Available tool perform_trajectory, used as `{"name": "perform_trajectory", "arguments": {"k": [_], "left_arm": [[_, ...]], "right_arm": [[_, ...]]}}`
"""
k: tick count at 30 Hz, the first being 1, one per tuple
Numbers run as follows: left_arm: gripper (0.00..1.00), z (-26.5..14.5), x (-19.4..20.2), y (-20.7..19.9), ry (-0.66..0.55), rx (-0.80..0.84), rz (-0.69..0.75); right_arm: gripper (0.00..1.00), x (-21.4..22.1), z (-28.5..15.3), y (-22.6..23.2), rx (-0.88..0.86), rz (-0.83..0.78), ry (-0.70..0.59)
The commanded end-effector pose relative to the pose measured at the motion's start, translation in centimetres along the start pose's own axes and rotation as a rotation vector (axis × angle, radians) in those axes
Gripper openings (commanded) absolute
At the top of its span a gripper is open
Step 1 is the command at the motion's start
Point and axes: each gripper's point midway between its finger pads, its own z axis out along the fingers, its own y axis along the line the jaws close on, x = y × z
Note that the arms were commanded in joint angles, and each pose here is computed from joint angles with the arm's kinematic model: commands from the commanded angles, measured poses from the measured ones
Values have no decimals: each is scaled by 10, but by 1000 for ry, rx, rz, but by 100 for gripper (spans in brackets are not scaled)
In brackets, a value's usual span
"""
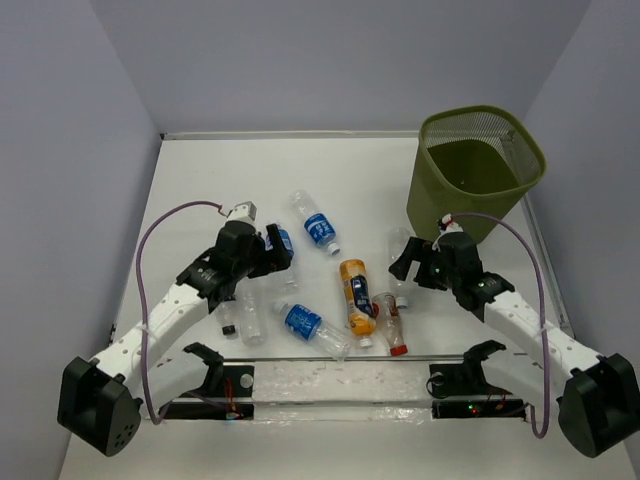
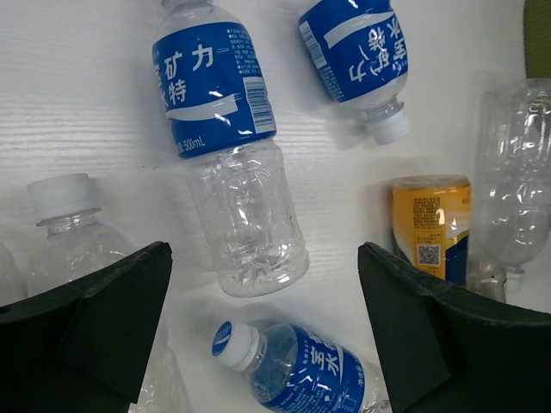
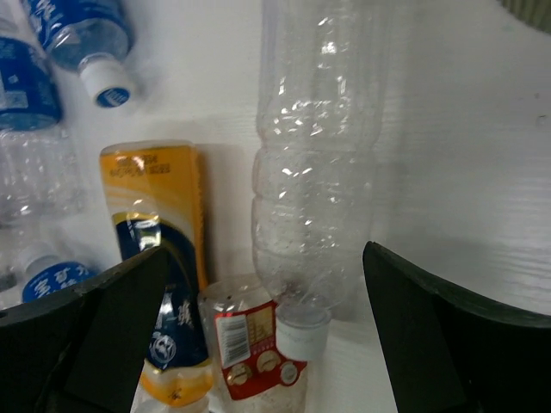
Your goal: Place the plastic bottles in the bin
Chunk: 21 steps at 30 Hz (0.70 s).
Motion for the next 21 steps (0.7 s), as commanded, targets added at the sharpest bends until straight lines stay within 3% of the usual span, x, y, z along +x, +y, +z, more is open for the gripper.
{"name": "perform_trajectory", "arguments": {"k": [1, 13, 16, 17, 20, 21], "left_arm": [[99, 13, -12, 1, -60, -83, 1], [99, 38, -9, 4, -41, -170, 20], [99, 49, -1, 8, -21, -191, 29], [99, 51, 1, 10, -11, -199, 31], [99, 61, 6, 11, 7, -208, 35], [99, 63, 7, 11, 15, -212, 38]], "right_arm": [[100, -33, 13, -11, 86, 7, -155], [91, -16, 48, -30, 163, -13, -81], [72, -20, 47, -32, 180, -21, -98], [72, -21, 47, -32, 179, -24, -99], [49, -21, 44, -25, 155, -37, -94], [47, -24, 41, -21, 148, -40, -95]]}}
